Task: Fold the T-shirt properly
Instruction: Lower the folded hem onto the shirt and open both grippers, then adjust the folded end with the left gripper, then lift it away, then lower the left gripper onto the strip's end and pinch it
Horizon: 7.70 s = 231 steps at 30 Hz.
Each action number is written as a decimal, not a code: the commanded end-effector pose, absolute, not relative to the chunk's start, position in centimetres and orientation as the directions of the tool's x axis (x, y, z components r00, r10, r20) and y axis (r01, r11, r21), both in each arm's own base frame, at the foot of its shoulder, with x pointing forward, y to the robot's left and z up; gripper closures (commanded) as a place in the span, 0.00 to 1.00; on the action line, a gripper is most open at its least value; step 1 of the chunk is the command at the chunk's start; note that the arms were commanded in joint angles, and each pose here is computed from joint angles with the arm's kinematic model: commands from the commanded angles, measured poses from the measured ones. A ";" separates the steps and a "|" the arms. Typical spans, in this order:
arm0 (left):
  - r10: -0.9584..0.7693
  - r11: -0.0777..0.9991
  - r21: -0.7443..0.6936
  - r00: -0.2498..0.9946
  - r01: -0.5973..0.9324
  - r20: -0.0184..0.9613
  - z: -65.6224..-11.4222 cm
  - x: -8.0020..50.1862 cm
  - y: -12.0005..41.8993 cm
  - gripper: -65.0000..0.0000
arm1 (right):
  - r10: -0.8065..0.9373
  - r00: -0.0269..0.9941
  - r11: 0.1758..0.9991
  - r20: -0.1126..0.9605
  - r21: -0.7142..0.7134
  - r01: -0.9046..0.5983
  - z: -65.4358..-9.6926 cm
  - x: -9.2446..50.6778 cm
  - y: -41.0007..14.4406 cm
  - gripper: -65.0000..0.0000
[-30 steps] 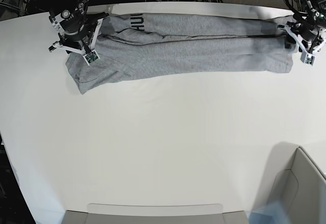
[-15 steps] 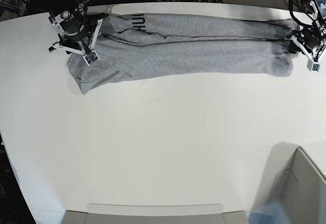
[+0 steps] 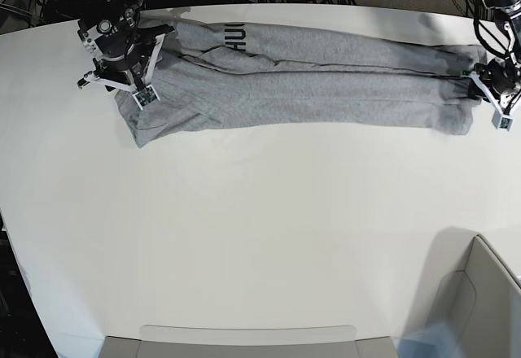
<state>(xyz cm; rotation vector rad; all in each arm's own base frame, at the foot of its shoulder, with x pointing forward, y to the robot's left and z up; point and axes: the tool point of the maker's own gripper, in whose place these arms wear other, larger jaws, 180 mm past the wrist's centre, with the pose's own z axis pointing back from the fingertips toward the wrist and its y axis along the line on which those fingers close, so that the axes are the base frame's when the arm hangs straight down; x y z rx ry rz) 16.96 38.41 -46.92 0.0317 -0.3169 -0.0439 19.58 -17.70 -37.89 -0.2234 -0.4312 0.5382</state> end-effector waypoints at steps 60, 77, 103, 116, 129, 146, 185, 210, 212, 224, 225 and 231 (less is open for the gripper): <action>-0.106 0.986 0.142 0.985 0.086 0.135 -41.9 20.4 38.1 0.47 | 0.549 0.765 0.832 0.337 -0.308 -0.461 -38.5 20.8 -17.6 0.64; -0.079 0.997 -0.010 0.978 0.083 0.191 -43.7 21.1 33.8 0.96 | 0.549 0.762 0.832 0.344 -0.315 -0.457 -38.2 21.2 -17.7 0.64; 0.025 0.958 0.278 0.986 -0.072 0.166 -38.4 22.3 45.7 1.00 | 0.548 0.761 0.832 0.347 -0.318 -0.454 -38.1 21.4 -17.8 0.64; -0.055 0.925 0.379 0.998 0.038 0.034 -39.0 21.1 46.1 1.00 | 0.549 0.760 0.832 0.349 -0.318 -0.455 -38.1 21.5 -17.7 0.64; -0.071 0.885 0.465 0.985 -0.010 0.155 -34.2 23.4 45.0 0.81 | 0.549 0.759 0.832 0.350 -0.316 -0.456 -38.1 21.5 -17.6 0.64; -0.053 0.765 0.641 0.986 -0.061 0.158 -29.9 25.2 45.2 0.82 | 0.547 0.759 0.834 0.353 -0.312 -0.456 -38.1 21.5 -17.5 0.64; 0.212 0.945 -0.323 0.846 -0.050 0.490 -33.4 28.7 39.9 1.00 | 0.570 0.770 0.804 0.286 -0.387 -0.452 -37.9 21.4 -19.6 0.64; 0.187 0.982 -0.087 0.847 -0.166 0.497 -35.2 23.4 47.3 0.60 | 0.564 0.786 0.811 0.252 -0.349 -0.470 -39.5 20.7 -19.5 0.64; 0.197 0.980 -0.057 0.858 -0.193 0.474 -36.2 22.5 48.3 0.60 | 0.564 0.787 0.811 0.249 -0.346 -0.471 -39.7 20.7 -19.5 0.64; 0.225 0.970 -0.017 0.870 -0.243 0.438 -39.4 20.3 49.3 0.60 | 0.563 0.784 0.811 0.262 -0.356 -0.464 -39.3 21.4 -19.5 0.64; 0.227 0.970 -0.020 0.870 -0.243 0.439 -39.4 20.3 49.2 0.60 | 0.563 0.784 0.811 0.262 -0.356 -0.464 -39.3 21.4 -19.5 0.64; 0.233 0.969 -0.029 0.868 -0.245 0.438 -39.5 20.4 49.0 0.60 | 0.565 0.782 0.810 0.262 -0.357 -0.466 -39.3 21.4 -19.5 0.64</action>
